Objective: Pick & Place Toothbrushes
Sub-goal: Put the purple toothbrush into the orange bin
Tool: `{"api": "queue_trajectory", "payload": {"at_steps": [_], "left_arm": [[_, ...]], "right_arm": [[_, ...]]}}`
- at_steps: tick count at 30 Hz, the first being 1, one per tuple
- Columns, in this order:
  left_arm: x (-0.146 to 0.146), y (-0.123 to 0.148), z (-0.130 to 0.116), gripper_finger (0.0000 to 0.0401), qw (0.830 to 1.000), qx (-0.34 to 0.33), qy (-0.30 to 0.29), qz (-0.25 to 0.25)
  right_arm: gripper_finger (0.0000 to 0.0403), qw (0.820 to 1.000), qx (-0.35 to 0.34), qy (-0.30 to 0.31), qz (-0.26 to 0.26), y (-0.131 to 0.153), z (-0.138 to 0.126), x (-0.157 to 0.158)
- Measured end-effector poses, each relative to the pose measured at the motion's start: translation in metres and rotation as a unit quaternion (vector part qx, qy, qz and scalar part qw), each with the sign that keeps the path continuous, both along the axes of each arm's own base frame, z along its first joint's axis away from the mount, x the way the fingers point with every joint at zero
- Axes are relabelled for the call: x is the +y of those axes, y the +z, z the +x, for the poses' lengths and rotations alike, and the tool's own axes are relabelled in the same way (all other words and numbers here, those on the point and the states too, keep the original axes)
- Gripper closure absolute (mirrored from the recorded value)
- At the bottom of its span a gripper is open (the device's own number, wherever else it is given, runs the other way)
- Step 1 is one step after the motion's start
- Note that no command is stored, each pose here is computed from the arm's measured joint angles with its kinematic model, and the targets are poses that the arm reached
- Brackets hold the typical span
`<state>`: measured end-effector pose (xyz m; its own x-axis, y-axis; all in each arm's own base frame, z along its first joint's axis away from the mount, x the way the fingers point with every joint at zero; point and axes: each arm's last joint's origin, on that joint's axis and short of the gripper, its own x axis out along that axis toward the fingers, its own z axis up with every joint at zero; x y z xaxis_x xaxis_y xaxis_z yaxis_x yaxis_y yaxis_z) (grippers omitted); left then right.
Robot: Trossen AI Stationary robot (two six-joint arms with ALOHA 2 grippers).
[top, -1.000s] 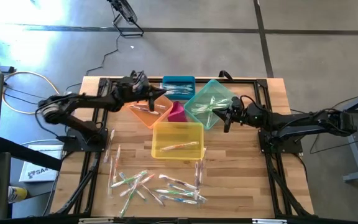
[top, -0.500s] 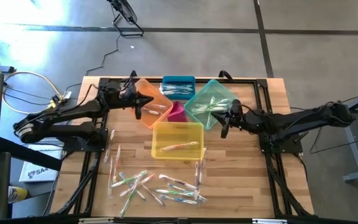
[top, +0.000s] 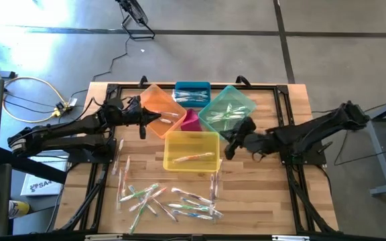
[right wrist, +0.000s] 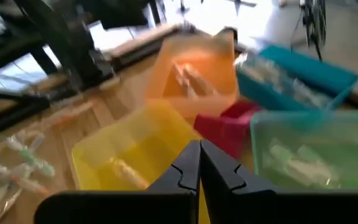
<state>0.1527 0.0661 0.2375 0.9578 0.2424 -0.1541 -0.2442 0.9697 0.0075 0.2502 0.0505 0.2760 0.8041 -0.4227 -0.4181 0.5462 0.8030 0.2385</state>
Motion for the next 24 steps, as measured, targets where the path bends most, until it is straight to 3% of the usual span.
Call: {"api": "queue_trajectory", "payload": {"at_steps": [4,8,16,24], "left_arm": [[-0.003,-0.001,0.0,0.0401,1.0,0.006,-0.008,-0.003],[-0.003,-0.002,0.0,0.0401,1.0,0.013,-0.009,-0.006],[-0.003,-0.004,0.0,0.0401,1.0,0.021,-0.008,-0.003],[-0.003,-0.003,0.0,0.0401,1.0,0.017,-0.007,-0.001]], "right_arm": [[0.0401,0.996,0.066,-0.013,0.052,-0.002,0.018,0.012],[0.0401,0.982,0.134,-0.027,0.131,-0.009,0.031,0.023],[0.0401,0.924,0.222,-0.033,0.308,-0.029,0.045,0.047],[0.0401,0.883,0.255,-0.073,0.388,-0.046,0.042,0.072]]}}
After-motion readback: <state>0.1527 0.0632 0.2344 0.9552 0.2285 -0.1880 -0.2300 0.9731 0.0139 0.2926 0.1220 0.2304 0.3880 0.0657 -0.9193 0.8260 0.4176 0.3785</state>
